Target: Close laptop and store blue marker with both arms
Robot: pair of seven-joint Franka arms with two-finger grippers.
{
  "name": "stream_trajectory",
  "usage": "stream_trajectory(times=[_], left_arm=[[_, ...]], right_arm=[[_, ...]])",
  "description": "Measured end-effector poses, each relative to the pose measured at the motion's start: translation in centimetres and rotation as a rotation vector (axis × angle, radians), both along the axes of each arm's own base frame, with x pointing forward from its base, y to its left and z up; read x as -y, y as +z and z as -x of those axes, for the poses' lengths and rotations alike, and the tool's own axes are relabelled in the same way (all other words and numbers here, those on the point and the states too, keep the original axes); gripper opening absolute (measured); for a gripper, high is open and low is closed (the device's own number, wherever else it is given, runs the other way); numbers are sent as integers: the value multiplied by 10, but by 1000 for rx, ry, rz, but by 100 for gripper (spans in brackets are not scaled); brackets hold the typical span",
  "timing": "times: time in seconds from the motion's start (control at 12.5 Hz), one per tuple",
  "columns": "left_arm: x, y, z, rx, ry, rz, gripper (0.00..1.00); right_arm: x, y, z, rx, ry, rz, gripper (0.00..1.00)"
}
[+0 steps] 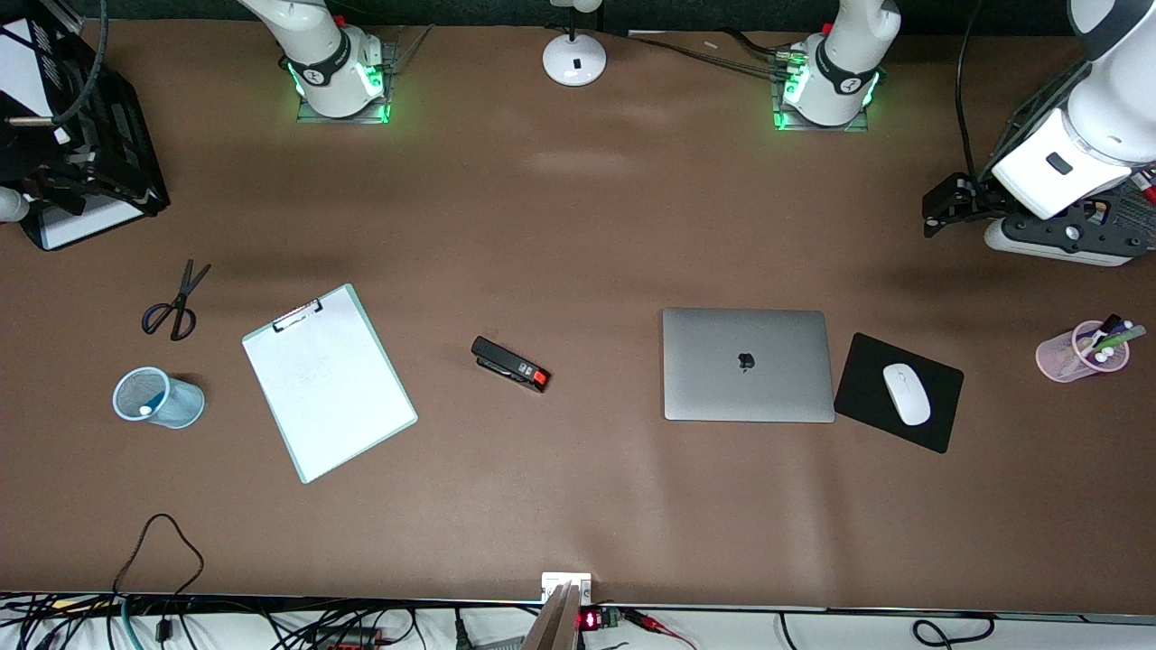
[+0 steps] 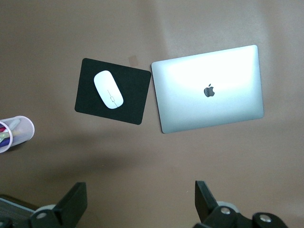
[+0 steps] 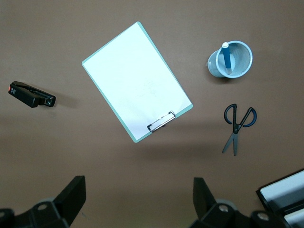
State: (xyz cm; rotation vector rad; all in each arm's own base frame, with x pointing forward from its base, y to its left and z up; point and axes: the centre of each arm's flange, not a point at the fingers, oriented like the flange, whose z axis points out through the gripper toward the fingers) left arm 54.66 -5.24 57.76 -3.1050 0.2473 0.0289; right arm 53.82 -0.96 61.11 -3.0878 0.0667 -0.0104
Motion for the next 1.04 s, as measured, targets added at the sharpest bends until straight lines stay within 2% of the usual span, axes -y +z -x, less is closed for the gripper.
stream_trajectory(times=[0.4,0.72,1.04], left_arm=[[0,0,0,0,0,0,100],[0,0,0,0,0,0,100],[0,0,0,0,0,0,100]], right_arm=[[-1,0,0,-6,4,3,100],[-4,-5,3,-45,1,34,100],[-2,-7,2,-50,-32,61,100]])
